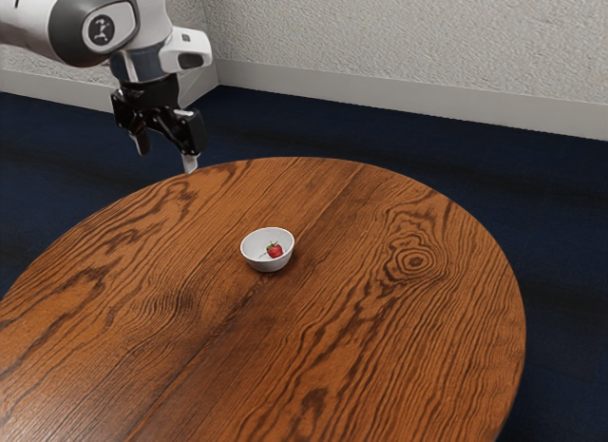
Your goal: Take strawberry from the bowl
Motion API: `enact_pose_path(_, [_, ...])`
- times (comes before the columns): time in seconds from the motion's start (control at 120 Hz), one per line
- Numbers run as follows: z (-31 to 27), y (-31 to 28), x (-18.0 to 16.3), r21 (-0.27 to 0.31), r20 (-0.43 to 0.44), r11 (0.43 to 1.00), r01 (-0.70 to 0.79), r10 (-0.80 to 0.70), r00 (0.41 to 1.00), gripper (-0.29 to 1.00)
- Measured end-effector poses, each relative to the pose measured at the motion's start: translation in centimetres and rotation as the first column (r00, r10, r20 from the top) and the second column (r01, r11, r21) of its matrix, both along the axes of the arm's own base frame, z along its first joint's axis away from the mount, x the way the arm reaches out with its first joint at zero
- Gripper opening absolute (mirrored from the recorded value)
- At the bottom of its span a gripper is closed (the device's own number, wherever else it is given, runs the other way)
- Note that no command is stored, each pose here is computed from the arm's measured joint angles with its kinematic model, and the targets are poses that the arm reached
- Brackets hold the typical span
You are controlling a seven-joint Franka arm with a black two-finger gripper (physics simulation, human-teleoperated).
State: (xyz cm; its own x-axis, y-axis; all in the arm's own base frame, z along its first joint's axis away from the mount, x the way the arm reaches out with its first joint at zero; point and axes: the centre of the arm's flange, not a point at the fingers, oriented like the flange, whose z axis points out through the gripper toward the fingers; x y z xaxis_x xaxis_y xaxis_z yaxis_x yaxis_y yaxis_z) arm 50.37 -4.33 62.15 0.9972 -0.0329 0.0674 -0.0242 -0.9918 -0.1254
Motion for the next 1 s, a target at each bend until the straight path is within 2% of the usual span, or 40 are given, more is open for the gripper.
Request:
enact_pose_path(0.133, [-3.3,-1.7,1.9,-0.002,-0.053,0.999,0.046,-0.046,0.998,0.70])
enact_pose_path(0.225, [-11.1,-4.0,8.5,-0.055,-0.145,0.993,0.101,-0.108,0.984,0.70])
enact_pose_path(0.283, [-15.6,-3.7,12.6,-0.065,-0.176,0.993,0.101,-0.112,0.978,0.70])
enact_pose_path(0.45, [-22.5,-1.5,18.8,-0.048,-0.180,0.997,0.061,-0.069,0.981,0.70])
enact_pose_path(0.592, [-24.9,-0.2,20.0,-0.124,-0.171,0.990,-0.065,0.043,0.984,0.70])
enact_pose_path(0.692, [-25.4,1.5,20.5,-0.152,-0.158,0.973,-0.175,0.151,0.976,0.69])
enact_pose_path(0.85, [-27.1,2.1,21.2,-0.171,-0.144,0.946,-0.277,0.254,0.956,0.45])
enact_pose_path(1.0, [-28.8,2.5,21.8,-0.189,-0.143,0.915,-0.357,0.334,0.932,0.34])
